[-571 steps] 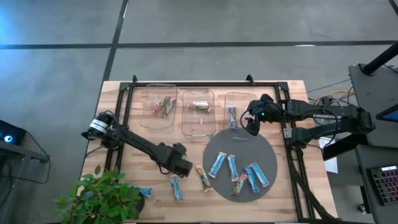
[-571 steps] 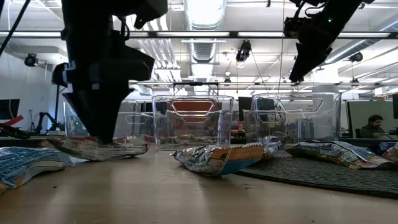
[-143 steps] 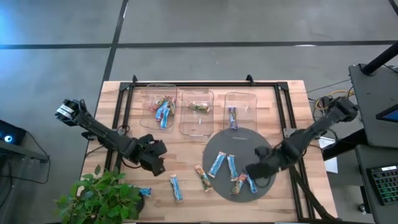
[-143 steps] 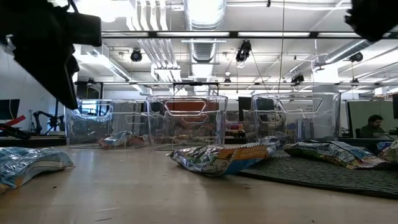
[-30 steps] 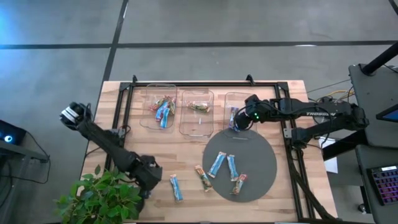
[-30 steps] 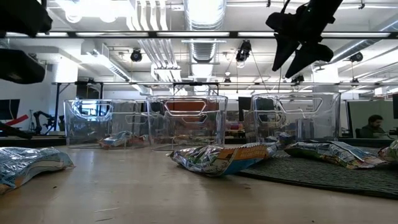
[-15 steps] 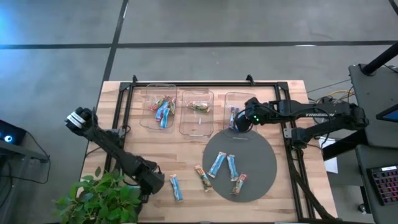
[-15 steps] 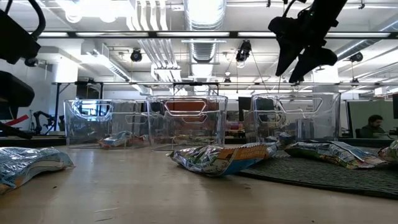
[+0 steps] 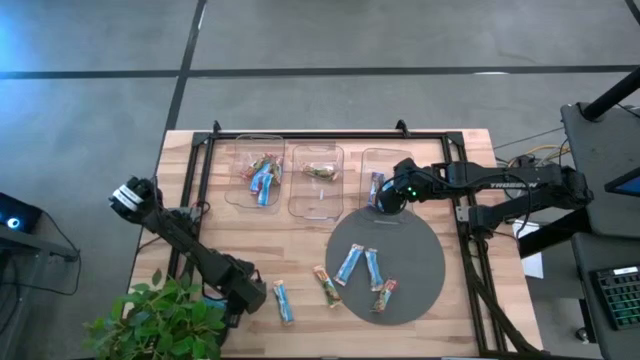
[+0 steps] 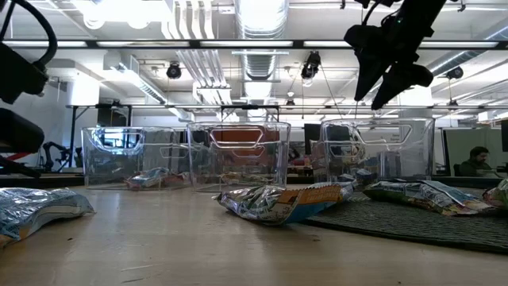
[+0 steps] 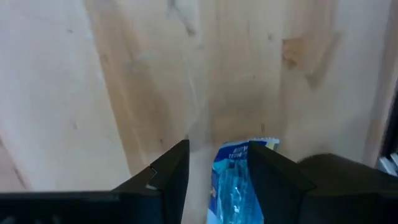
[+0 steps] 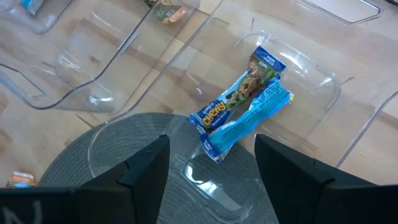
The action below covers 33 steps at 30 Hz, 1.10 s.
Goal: Pick and place Granola Bars by type
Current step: Put the blue snack bar into the right transparent bin
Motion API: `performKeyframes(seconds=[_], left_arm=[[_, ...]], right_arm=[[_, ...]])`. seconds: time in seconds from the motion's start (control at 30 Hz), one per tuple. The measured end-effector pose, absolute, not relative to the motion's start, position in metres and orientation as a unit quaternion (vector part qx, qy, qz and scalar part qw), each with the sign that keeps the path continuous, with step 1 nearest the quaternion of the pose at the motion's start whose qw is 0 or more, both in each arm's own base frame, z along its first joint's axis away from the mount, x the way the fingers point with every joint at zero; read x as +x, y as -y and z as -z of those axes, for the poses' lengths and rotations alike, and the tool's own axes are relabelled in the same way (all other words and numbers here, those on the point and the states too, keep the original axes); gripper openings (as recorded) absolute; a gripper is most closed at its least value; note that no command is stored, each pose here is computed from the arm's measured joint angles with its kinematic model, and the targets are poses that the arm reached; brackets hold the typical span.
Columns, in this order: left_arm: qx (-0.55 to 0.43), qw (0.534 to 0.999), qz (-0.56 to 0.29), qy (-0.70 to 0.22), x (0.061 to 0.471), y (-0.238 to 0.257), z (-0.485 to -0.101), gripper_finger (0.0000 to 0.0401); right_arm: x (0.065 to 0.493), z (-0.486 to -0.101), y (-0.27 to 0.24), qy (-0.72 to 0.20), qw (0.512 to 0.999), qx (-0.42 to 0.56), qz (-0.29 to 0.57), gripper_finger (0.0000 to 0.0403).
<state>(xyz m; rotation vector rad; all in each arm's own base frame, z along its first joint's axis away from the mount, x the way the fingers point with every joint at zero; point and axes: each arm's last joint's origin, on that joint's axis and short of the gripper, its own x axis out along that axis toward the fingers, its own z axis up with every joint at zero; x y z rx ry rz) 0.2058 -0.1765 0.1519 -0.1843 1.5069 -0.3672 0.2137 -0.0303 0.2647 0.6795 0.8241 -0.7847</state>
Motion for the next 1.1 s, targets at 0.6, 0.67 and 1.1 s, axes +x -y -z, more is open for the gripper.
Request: performKeyframes(seconds=[0.6, 0.67, 1.1], left_arm=[[-0.074, 0.7, 0.165, -0.691, 0.205, 0.173, -0.15, 0.0033], [-0.069, 0.695, 0.159, -0.698, 0.205, 0.171, -0.151, 0.0021], [-0.05, 0.748, 0.041, -0.66, 0.241, 0.125, -0.204, 0.0]], right_arm=[[0.214, -0.265, 0.03, -0.381, 0.789, 0.315, 0.365, 0.0224], [0.214, -0.265, 0.03, -0.38, 0.789, 0.315, 0.365, 0.0224], [0.222, -0.283, 0.034, -0.319, 0.815, 0.303, 0.378, 0.0224]])
